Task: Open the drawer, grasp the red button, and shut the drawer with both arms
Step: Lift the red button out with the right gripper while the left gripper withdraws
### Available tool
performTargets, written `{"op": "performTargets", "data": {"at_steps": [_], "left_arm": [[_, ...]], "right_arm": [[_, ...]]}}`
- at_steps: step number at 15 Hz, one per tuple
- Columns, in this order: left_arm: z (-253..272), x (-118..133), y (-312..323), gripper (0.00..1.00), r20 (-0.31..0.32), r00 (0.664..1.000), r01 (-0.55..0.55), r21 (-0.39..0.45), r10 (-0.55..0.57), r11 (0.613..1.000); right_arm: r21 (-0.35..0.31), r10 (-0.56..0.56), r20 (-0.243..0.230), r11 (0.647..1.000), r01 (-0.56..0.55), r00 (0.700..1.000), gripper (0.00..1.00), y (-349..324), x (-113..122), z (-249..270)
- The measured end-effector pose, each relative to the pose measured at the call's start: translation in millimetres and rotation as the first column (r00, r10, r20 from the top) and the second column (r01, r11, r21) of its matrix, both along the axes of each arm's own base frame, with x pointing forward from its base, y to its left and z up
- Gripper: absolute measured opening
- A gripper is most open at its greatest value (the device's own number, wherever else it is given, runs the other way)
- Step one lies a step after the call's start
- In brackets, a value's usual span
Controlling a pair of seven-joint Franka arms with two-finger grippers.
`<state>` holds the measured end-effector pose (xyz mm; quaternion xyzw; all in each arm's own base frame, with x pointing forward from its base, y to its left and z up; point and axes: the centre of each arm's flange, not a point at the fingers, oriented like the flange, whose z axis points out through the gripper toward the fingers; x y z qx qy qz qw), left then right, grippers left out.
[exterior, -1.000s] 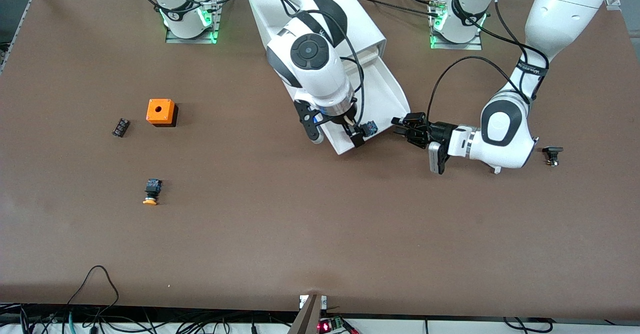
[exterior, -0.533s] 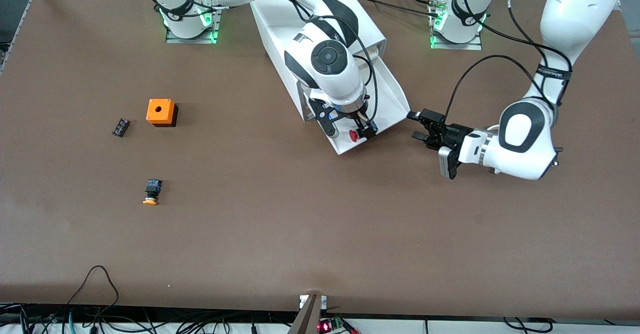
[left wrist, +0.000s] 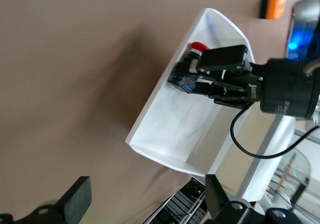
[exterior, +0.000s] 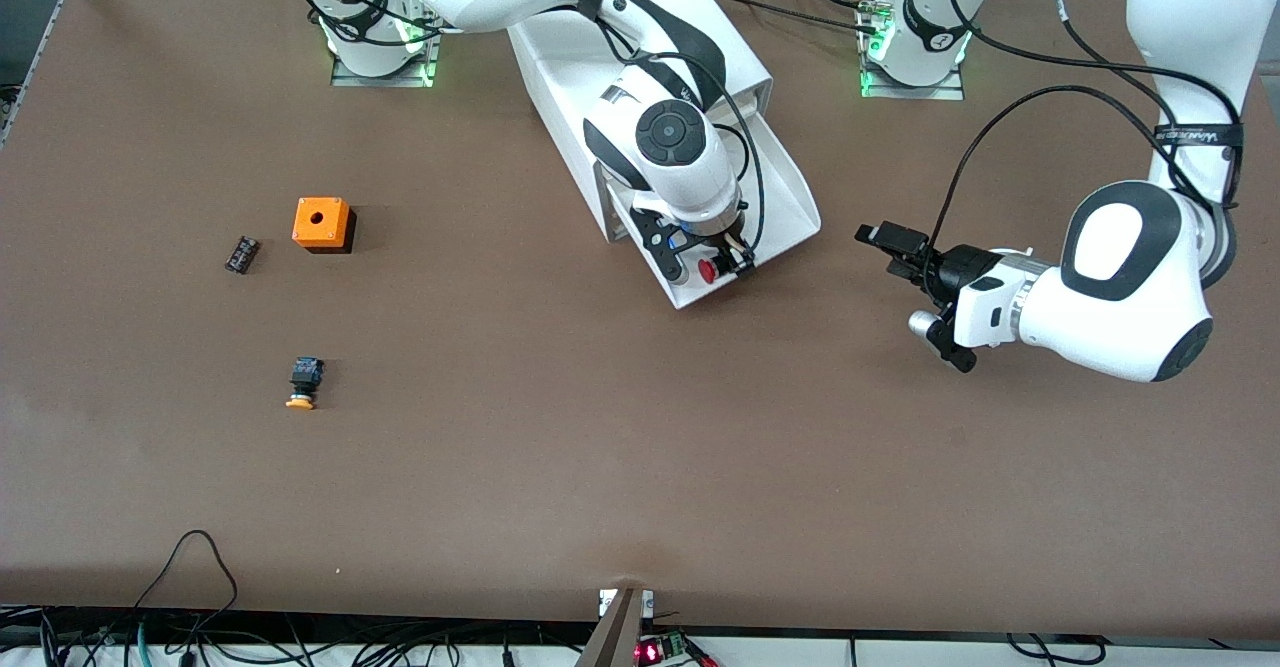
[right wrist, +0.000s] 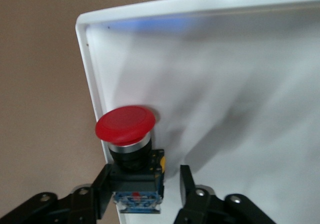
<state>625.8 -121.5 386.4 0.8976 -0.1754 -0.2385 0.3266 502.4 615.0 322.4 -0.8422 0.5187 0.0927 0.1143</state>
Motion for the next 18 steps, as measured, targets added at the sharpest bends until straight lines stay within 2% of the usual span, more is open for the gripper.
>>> {"op": "performTargets", "data": {"at_steps": [2,5,9,11,12,14,16,18], "left_arm": [[20,4,-9,1.00,0.013,1.000,-0.014,0.118,0.013,0.993],[44,4,-31,1.00,0.072,0.997,-0.013,0.304,-0.010,0.953],[58,7,-36,1.00,0.171,0.977,0.016,0.541,-0.128,0.841],[68,19,-23,1.00,0.241,0.960,-0.029,0.588,-0.142,0.808],[71,25,-18,1.00,0.276,0.951,-0.057,0.590,-0.135,0.806],[71,30,-14,1.00,0.302,0.945,-0.085,0.587,-0.121,0.805],[64,33,-21,1.00,0.313,0.948,-0.145,0.596,-0.062,0.789],[51,38,-33,1.00,0.340,0.940,-0.244,0.601,0.033,0.761]], "right_arm": [[0.002,-0.001,0.002,1.000,0.001,1.000,0.41,0,1,2],[0.001,0.000,0.000,1.000,0.000,1.000,0.41,-1,4,10],[0.001,0.046,0.013,0.999,-0.046,0.999,0.41,-13,19,47],[-0.009,0.112,0.026,0.994,-0.112,0.993,0.41,-29,33,63],[-0.020,0.160,0.029,0.987,-0.160,0.987,0.41,-40,40,70],[-0.044,0.266,0.028,0.963,-0.265,0.963,0.41,-67,57,77],[-0.061,0.364,0.024,0.930,-0.362,0.931,0.41,-101,79,83],[-0.073,0.473,0.009,0.879,-0.471,0.881,0.41,-139,100,88]]}}
